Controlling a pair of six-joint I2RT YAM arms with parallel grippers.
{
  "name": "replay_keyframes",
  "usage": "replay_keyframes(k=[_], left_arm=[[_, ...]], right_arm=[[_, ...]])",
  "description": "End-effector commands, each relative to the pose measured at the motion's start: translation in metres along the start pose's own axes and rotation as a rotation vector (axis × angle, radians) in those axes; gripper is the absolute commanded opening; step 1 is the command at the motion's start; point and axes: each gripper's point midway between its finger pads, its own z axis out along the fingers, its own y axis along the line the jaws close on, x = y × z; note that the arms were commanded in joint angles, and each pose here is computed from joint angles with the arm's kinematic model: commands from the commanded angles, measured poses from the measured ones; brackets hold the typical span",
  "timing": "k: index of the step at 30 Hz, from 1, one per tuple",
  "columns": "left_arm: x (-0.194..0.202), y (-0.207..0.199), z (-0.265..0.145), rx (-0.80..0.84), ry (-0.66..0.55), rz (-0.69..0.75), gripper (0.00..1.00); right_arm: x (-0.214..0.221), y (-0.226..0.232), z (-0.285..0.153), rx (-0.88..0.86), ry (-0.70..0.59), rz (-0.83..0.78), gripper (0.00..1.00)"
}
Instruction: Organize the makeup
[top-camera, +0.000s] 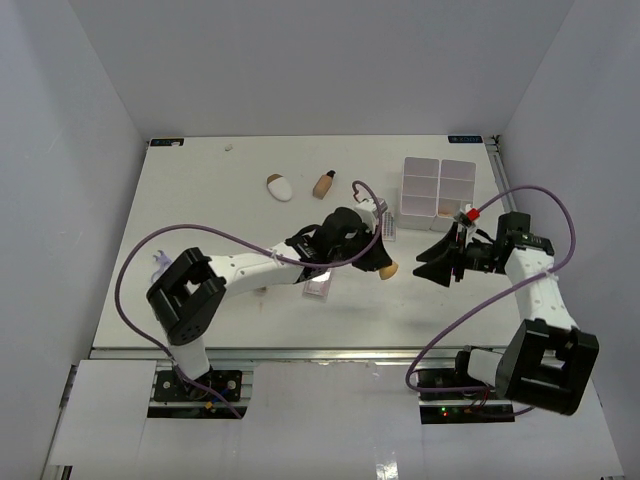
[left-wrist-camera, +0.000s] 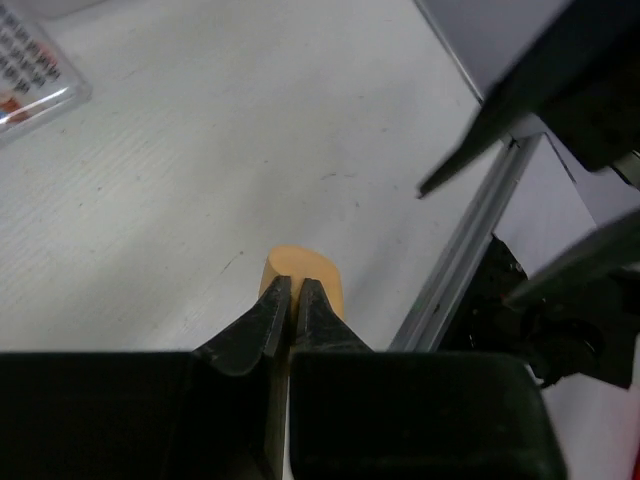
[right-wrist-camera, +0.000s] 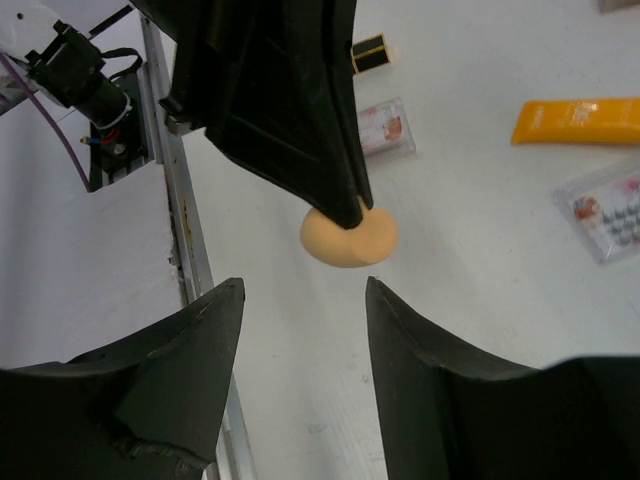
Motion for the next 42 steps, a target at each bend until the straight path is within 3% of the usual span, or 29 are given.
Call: replay_keyframes(k=[1,5,9,17,34,39,42], left_arm=[[-0.033,-0.057,-0.042,0.246,-0.097,0.27,0.0],[-0.043,-0.063,-0.062,0.304,-0.203,0.372,0.0],[-0.034,-0.052,-0.07,0.294,-0.216,0.4,0.0],[-0.038,-0.052,-0.07,0.292,-0.222,0.398,0.0],[-0.045,-0.069,-0.086,0.388,-0.283,0.389,0.0],[-0.048,-0.068,-0.088,0.39,-0.294,0.393,0.0],[-0.048,-0.068,-0.089,0.397,-0.293,0.388,0.0]], right_arm=[[-0.028,0.013,0.007,-0.127,-0.066,-0.038,0.63],[-0.03,0.003,0.014,-0.155,-0.074,0.003,0.68],[-0.034,0.009,0.022,-0.195,-0.076,-0.037,0.7],[-0.038,0.033,0.034,-0.276,-0.034,-0.157,0.75],[-0.028,0.037,0.048,-0.342,0.01,-0.137,0.88],[-0.028,0.035,0.05,-0.345,0.007,-0.127,0.83],[-0.031,0.035,0.05,-0.346,0.001,-0.137,0.73]])
